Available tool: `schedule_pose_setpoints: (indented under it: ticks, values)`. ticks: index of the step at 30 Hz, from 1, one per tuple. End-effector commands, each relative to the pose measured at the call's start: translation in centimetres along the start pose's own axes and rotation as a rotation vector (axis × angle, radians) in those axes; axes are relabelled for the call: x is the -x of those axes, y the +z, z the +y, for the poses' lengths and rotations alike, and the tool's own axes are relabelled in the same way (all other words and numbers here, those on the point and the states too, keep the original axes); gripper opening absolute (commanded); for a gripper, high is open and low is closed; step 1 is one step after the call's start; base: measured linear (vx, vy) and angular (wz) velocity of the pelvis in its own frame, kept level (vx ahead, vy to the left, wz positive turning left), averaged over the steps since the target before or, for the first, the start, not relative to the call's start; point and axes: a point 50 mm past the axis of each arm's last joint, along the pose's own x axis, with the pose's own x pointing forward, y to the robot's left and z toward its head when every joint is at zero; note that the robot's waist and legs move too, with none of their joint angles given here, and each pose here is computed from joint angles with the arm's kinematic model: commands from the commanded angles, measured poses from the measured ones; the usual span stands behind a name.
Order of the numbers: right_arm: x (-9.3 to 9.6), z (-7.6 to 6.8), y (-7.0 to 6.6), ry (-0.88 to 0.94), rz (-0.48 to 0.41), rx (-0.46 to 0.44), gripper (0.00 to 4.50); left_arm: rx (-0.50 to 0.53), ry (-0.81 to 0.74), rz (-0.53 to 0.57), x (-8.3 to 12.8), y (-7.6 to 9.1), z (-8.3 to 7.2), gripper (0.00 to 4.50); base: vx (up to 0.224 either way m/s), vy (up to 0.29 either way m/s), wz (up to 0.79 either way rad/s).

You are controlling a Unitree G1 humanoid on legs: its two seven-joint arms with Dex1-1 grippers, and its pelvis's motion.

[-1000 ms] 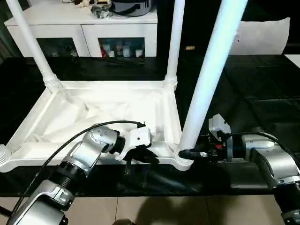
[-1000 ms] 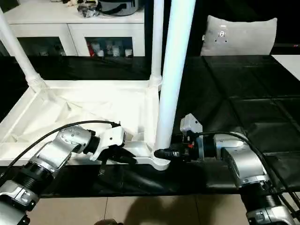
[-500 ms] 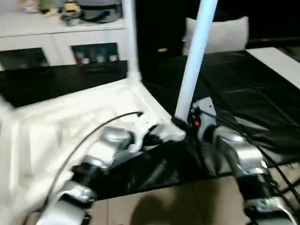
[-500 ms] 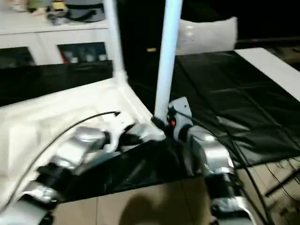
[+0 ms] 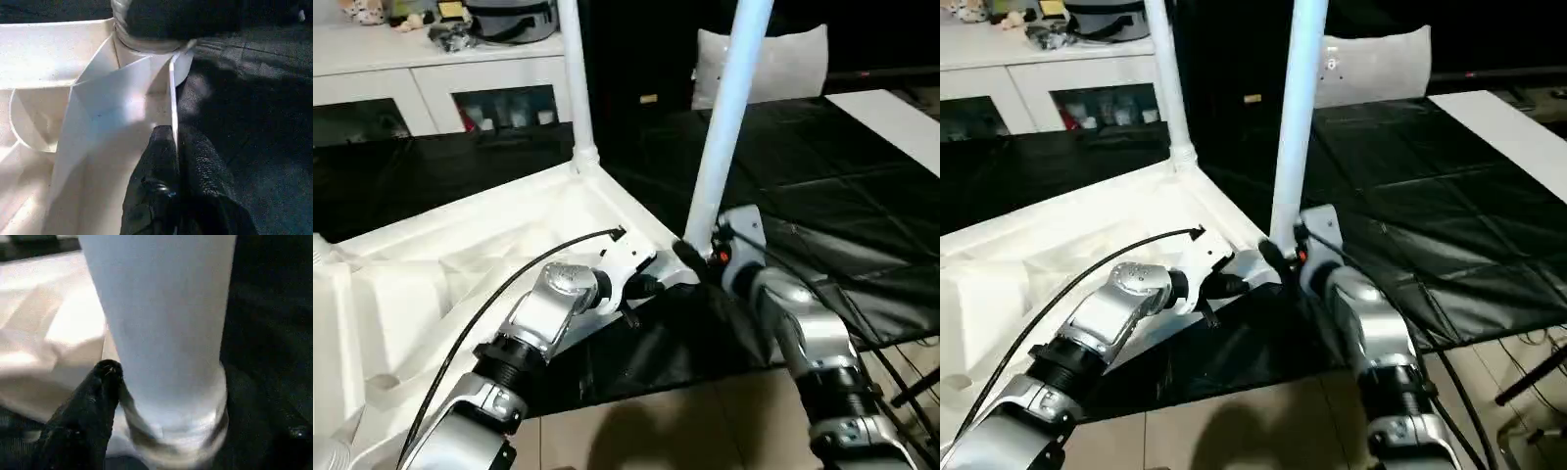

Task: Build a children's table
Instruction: Rotate leg to tighten

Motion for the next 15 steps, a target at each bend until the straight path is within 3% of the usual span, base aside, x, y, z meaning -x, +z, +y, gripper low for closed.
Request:
schedule_pose_setpoints:
  ticks: [1, 6, 10, 15]
  values:
    - [0.1, 0.5, 0.0, 0.071, -0.011, 0.013, 3.91, -0.041, 0.005, 0.015, 0.4, 0.0, 0.5, 0.0, 0.0, 0.0, 0.0]
    - [3.3, -1.2, 1.0, 0.284, -0.031, 0.127, 4.1, -0.093, -0.074, 0.057, 1.3, -1.0, 0.6, 0.0, 0.02, -0.007, 0.02]
    - [4.2, -2.1, 1.3, 0.316, -0.011, 0.176, 4.47, -0.136, -0.142, 0.077, 1.7, -1.6, 0.4, 0.0, 0.039, -0.011, 0.01]
    - [5.3, -2.5, 2.3, 0.441, -0.022, 0.23, 4.33, -0.218, -0.299, 0.119, 2.8, -2.5, -0.3, 0.0, 0.0, 0.0, 0.0]
